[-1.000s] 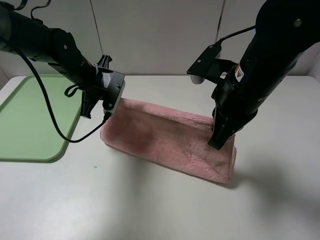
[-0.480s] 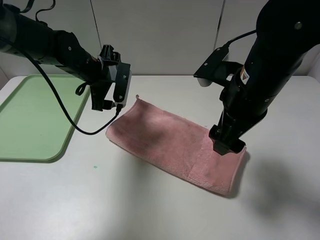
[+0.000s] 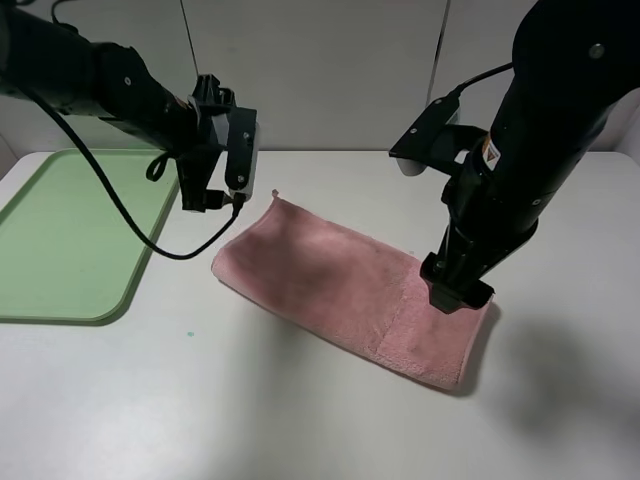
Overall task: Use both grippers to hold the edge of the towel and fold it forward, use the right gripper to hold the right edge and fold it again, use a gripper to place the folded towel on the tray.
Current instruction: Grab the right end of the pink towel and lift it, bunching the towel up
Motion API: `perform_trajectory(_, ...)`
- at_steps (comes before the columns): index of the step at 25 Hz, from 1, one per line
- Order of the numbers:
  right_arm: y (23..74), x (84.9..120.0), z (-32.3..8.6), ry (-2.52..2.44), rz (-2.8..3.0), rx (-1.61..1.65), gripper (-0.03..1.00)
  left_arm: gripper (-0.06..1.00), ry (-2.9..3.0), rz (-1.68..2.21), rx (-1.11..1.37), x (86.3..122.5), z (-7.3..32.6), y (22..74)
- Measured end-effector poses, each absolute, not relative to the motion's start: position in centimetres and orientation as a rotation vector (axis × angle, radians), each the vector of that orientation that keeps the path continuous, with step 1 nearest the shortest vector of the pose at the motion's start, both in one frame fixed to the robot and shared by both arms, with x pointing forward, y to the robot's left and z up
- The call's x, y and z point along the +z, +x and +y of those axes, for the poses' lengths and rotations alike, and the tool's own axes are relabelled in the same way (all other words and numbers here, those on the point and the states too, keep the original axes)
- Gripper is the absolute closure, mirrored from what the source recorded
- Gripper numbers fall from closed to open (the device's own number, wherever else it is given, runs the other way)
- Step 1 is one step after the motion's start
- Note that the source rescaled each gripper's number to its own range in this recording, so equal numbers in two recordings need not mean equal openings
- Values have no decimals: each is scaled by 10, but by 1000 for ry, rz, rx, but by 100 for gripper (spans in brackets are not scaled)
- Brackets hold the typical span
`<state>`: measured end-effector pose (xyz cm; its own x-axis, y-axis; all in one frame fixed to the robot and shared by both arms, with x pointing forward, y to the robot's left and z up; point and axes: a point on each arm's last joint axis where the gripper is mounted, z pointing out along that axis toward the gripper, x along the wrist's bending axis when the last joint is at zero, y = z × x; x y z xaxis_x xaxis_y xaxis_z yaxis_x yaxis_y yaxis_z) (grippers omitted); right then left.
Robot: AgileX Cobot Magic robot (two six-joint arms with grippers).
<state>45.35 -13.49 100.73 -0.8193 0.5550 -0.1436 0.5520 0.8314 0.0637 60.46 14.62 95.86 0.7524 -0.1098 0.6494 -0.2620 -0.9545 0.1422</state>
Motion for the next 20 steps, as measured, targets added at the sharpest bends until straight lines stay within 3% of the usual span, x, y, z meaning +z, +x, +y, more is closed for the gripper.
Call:
perform_trajectory(11,443,1011,-134,971,2924,35,-3,-5,2592,354,801,1061,168,547)
perform_trajectory(20,425,1057,-148,998,2807,276,-3,-5,2430,760,670,1140,203,460)
